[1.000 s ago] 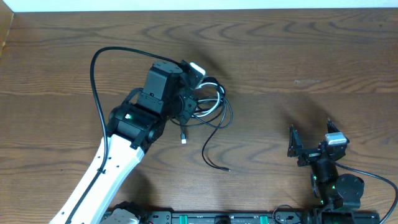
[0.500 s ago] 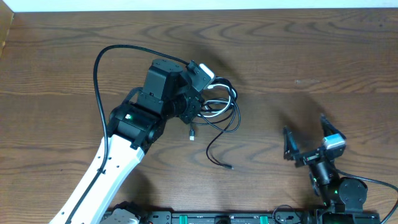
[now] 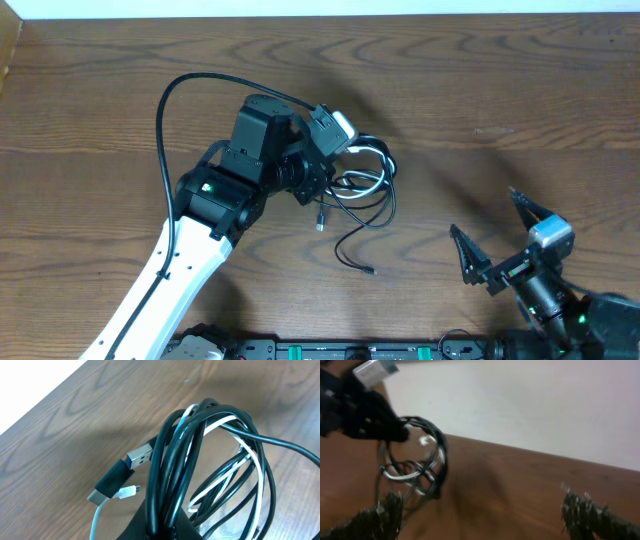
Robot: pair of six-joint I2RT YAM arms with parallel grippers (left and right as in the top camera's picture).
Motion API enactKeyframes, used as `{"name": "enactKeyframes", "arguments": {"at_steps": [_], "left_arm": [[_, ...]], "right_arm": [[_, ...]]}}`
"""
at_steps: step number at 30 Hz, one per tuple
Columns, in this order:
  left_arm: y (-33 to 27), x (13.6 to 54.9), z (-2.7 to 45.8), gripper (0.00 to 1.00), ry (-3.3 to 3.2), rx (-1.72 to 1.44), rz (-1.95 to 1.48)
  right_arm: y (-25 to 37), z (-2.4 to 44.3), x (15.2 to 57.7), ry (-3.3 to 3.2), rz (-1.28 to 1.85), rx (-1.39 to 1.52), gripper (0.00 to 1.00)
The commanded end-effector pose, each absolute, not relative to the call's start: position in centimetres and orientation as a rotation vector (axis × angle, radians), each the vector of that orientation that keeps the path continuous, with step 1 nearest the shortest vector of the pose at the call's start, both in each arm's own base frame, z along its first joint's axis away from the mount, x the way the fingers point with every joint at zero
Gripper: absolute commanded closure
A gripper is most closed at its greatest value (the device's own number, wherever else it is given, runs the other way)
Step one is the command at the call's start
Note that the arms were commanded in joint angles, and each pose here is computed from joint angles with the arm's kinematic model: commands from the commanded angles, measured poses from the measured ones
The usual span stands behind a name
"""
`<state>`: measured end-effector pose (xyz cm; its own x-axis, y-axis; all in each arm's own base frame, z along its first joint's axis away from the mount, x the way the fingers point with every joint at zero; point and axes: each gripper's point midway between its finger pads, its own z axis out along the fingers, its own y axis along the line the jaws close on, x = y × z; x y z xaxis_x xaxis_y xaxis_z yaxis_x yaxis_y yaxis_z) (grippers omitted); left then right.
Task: Untangle cables
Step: 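Move the right gripper toward the hanging cables below the left gripper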
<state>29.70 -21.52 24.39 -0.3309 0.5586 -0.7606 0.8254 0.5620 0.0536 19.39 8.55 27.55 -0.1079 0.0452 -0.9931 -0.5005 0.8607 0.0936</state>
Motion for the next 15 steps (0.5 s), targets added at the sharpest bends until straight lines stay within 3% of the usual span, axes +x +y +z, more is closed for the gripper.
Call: {"name": "enactKeyframes", "arguments": {"at_steps": [1, 7, 15], "left_arm": [[-23.2, 28.4, 26.7, 0.92, 1.898, 1.201, -0.531], [-24.5, 27.2, 26.8, 0.93, 1.857, 1.266, -0.559], [-25.7, 26.0, 26.8, 0.93, 1.832, 1.310, -0.583]], "right_arm": [[10.2, 29.0, 18.8, 1.656, 0.577, -0.454, 0.01], [12.6, 31.1, 18.3, 1.692, 0.741, -0.630, 0.01], [13.5, 31.9, 19.5, 1.697, 0.871, -0.646, 0.01]]}}
